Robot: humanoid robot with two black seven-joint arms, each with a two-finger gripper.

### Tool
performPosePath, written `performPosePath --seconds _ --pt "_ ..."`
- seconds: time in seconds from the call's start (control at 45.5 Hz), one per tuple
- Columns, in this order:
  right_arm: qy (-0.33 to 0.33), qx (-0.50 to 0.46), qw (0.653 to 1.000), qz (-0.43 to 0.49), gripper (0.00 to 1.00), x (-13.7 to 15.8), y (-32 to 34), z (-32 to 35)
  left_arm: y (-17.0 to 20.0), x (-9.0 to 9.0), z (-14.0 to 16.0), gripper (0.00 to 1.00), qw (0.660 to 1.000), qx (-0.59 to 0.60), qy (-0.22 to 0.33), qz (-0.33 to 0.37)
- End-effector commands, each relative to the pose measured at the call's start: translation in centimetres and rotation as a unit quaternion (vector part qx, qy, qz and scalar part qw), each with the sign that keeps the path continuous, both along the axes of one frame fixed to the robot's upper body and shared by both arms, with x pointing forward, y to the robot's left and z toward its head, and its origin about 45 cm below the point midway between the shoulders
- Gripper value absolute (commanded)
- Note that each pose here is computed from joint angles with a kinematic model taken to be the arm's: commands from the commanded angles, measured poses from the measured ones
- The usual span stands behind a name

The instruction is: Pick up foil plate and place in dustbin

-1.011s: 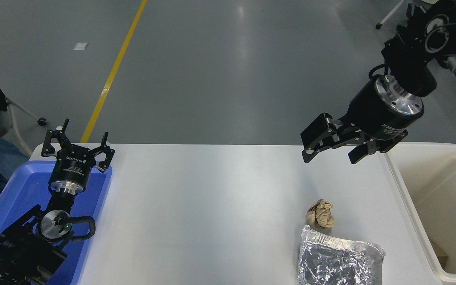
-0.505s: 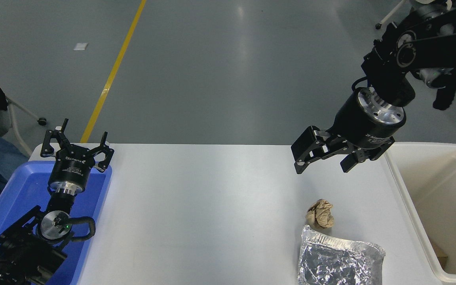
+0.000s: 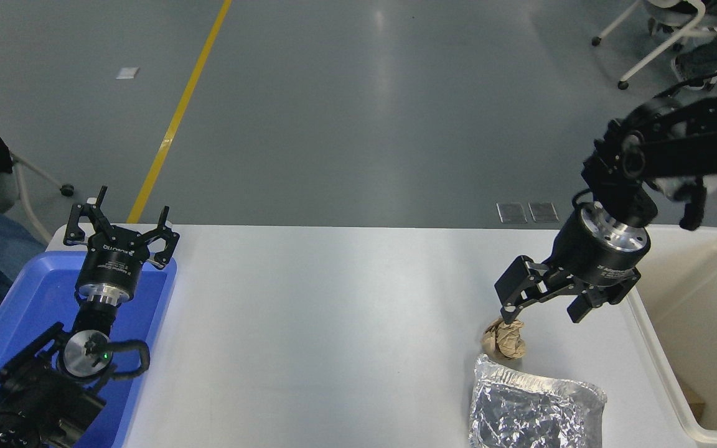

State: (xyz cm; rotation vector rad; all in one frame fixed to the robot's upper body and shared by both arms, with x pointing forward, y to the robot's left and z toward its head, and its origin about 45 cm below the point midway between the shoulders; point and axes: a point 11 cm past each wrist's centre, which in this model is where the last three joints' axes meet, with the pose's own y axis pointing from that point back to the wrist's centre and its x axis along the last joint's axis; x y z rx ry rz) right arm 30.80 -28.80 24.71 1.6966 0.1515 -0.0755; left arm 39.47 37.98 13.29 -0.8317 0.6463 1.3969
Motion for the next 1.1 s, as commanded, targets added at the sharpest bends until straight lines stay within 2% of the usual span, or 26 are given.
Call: performPosePath --seconds 0.0,0.286,0.593,0.681,0.725,0.769,0.813,0.945,1.011,1.077 --pt "0.026 0.003 0.999 -0.041 1.0 -3.5 -5.6 -6.0 0.0 0.0 0.0 1.0 1.0 0.0 0.0 -0.001" --pt "-0.011 -0.029 0.998 -0.052 1.0 -5.6 -9.6 -13.0 0.0 0.0 0.0 1.0 1.0 0.002 0.001 -0.001" --pt "-0.037 -0.05 0.996 -0.061 0.96 -6.5 -11.4 -15.6 0.0 0.0 0.0 1.0 1.0 0.002 0.001 -0.001" --pt "-0.036 -0.046 0.996 -0.065 0.84 -7.0 -11.2 -16.3 0.0 0.0 0.0 1.0 1.0 0.002 0.001 -0.001" --pt "-0.038 -0.042 0.996 -0.068 0.73 -7.1 -11.1 -16.5 -0.1 0.0 -0.1 1.0 1.0 0.001 0.001 -0.001" --pt "-0.039 -0.038 0.996 -0.071 0.56 -7.2 -10.8 -16.7 -0.1 0.0 -0.1 1.0 1.0 0.001 0.001 -0.001" --pt "-0.038 -0.033 0.996 -0.072 0.44 -7.4 -10.6 -16.9 0.0 0.0 0.0 1.0 1.0 0.002 0.001 -0.001" --pt "-0.045 -0.025 0.995 -0.08 0.25 -7.5 -10.0 -17.8 0.0 0.0 0.0 1.0 1.0 0.002 0.001 -0.001" --pt "-0.047 -0.026 0.995 -0.079 0.0 -7.7 -9.8 -18.3 -0.1 0.0 0.0 1.0 1.0 0.001 0.001 -0.002" --pt "-0.052 -0.029 0.995 -0.079 0.0 -7.4 -10.0 -18.4 0.0 0.0 0.0 1.0 1.0 0.001 0.0 -0.002"
